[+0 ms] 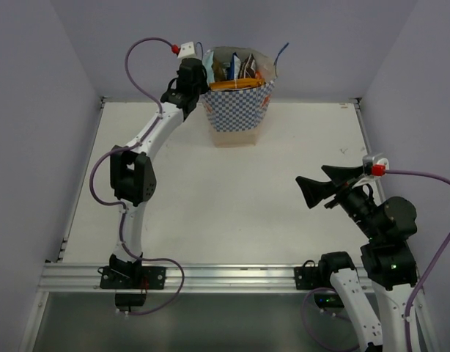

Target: Take the snacks out of the paper bag

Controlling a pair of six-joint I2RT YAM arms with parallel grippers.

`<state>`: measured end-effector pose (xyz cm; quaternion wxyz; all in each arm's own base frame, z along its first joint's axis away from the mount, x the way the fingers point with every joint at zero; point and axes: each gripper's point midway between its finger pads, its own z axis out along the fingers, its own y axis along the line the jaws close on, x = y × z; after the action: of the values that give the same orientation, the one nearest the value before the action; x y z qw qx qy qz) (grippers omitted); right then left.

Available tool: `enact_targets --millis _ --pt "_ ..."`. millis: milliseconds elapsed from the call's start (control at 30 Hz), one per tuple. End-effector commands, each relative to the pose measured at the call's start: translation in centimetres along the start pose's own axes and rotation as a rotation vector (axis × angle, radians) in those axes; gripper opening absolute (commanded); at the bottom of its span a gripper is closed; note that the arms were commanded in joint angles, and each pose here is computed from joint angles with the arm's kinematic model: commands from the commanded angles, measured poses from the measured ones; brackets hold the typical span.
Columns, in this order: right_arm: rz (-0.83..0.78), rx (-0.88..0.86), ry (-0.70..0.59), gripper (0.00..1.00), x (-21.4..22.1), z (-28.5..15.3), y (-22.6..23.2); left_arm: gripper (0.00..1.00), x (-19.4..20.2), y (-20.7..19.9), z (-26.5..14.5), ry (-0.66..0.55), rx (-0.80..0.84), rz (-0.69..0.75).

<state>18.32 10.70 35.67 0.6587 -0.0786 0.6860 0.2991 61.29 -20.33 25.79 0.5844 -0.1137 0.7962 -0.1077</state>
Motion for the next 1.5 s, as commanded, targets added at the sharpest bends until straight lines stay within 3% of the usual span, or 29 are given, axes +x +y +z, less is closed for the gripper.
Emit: enact_targets --millis 0,133,233,400,700,1067,1167,1267,1300,1367,1400,1467 --pt "-0.036 0.001 -0.044 0.99 -0.8 0.1 -0.1 0.25 -4.2 -0.8 -1.2 -0.105 0.0 -0.013" --pt "-0.041 -0.002 -0.044 0.99 -0.8 0.2 -0.1 0.07 -4.7 -1.2 -3.4 -0.078 0.043 -0.007" --pt "-0.027 0.027 -0.054 0.99 -1.2 0.4 -0.5 0.0 -5.1 -1.5 -5.8 -0.049 0.077 -0.004" --pt "-0.025 0.033 -0.04 0.99 -1.5 0.8 -0.6 0.0 -4.5 -1.6 -10.6 0.058 0.145 0.02" --pt "0.015 0.046 0.025 0.99 -3.0 2.8 -0.8 0.0 4.4 2.2 -19.9 0.379 0.225 0.12" --pt "0.045 0.024 0.222 0.99 -2.6 11.2 0.7 0.01 8.0 7.5 -31.0 0.436 0.216 0.093" --pt "0.059 0.067 0.28 0.99 -1.5 14.4 0.4 0.1 7.8 8.4 -32.9 0.422 0.207 0.084" --pt "0.087 0.068 0.373 0.99 0.6 17.5 1.1 0.35 8.4 9.0 -33.8 0.428 0.202 0.082" --pt "0.094 0.075 0.394 0.99 1.2 18.2 1.0 0.51 8.4 9.1 -34.0 0.423 0.203 0.083" --pt "0.098 0.107 0.438 0.99 3.1 20.2 0.8 0.69 8.1 9.3 -34.4 0.414 0.198 0.085" --pt "0.102 0.127 0.468 0.99 4.4 21.2 0.3 0.84 7.9 9.3 -34.4 0.405 0.198 0.085" --pt "0.099 0.133 0.478 0.99 4.9 22.1 0.4 0.96 7.4 9.3 -34.6 0.389 0.199 0.084"
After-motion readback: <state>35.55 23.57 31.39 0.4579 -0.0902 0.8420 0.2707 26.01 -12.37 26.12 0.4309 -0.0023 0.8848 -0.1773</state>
